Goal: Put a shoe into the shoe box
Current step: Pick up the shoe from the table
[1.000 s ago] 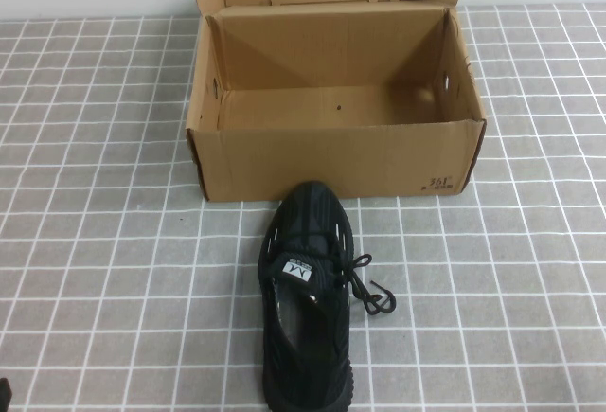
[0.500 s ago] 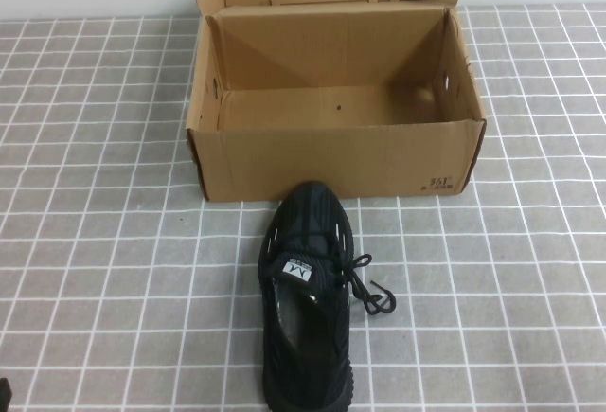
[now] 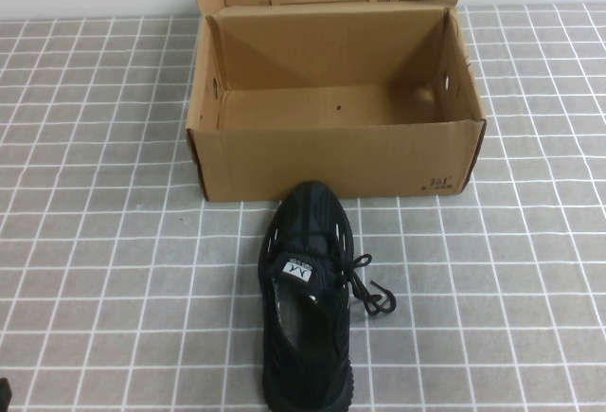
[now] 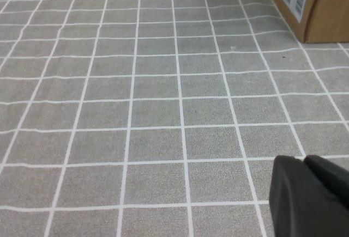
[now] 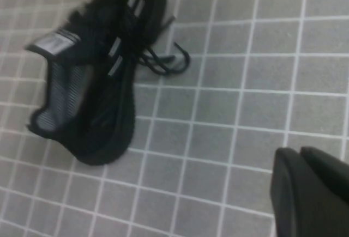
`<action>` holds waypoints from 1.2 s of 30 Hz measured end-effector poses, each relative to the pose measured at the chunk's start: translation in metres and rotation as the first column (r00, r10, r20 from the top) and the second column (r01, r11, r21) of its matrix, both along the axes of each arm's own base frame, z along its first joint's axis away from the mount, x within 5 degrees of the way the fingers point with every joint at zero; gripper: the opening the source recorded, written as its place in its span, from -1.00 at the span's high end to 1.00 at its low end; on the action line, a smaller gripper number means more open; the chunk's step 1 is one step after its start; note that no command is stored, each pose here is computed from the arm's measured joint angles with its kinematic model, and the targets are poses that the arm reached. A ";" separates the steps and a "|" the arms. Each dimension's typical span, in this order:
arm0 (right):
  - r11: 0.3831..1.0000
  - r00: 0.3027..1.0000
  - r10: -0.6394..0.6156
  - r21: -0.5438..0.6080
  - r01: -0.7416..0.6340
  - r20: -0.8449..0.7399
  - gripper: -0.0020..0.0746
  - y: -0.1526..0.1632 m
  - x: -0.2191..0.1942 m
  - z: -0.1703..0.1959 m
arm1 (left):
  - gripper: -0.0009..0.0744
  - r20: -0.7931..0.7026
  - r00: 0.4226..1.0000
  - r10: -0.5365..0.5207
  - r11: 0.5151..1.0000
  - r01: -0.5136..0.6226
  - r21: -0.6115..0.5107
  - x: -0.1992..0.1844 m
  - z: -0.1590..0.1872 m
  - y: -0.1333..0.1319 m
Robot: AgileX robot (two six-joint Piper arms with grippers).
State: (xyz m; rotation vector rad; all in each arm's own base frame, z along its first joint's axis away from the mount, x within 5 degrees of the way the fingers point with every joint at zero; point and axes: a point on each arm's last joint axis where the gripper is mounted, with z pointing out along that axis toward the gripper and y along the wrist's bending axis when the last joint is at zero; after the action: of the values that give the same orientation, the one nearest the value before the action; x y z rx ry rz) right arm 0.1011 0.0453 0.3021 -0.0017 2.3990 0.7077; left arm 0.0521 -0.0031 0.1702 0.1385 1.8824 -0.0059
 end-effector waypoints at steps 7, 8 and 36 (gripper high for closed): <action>0.992 0.988 0.102 -0.066 -0.110 -0.114 0.99 0.005 0.053 0.010 | 0.98 0.000 1.000 0.000 1.000 0.000 0.000 0.000 0.000 0.000; 0.988 0.984 0.127 -0.068 -0.136 -0.122 0.99 0.010 0.059 0.010 | 0.98 0.000 1.000 0.000 1.000 0.000 0.000 0.000 0.000 0.000; 0.380 0.481 0.861 -0.421 -0.824 -0.164 0.78 0.233 0.097 -0.007 | 0.98 0.000 1.000 0.000 1.000 0.000 0.000 0.000 0.000 0.000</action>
State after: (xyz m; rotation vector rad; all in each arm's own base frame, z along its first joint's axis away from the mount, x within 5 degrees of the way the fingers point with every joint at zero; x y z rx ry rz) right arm 0.1981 0.2788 0.2956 -1.5575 2.2935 0.4979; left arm 0.0521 -0.0031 0.1702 0.1385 1.8824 -0.0059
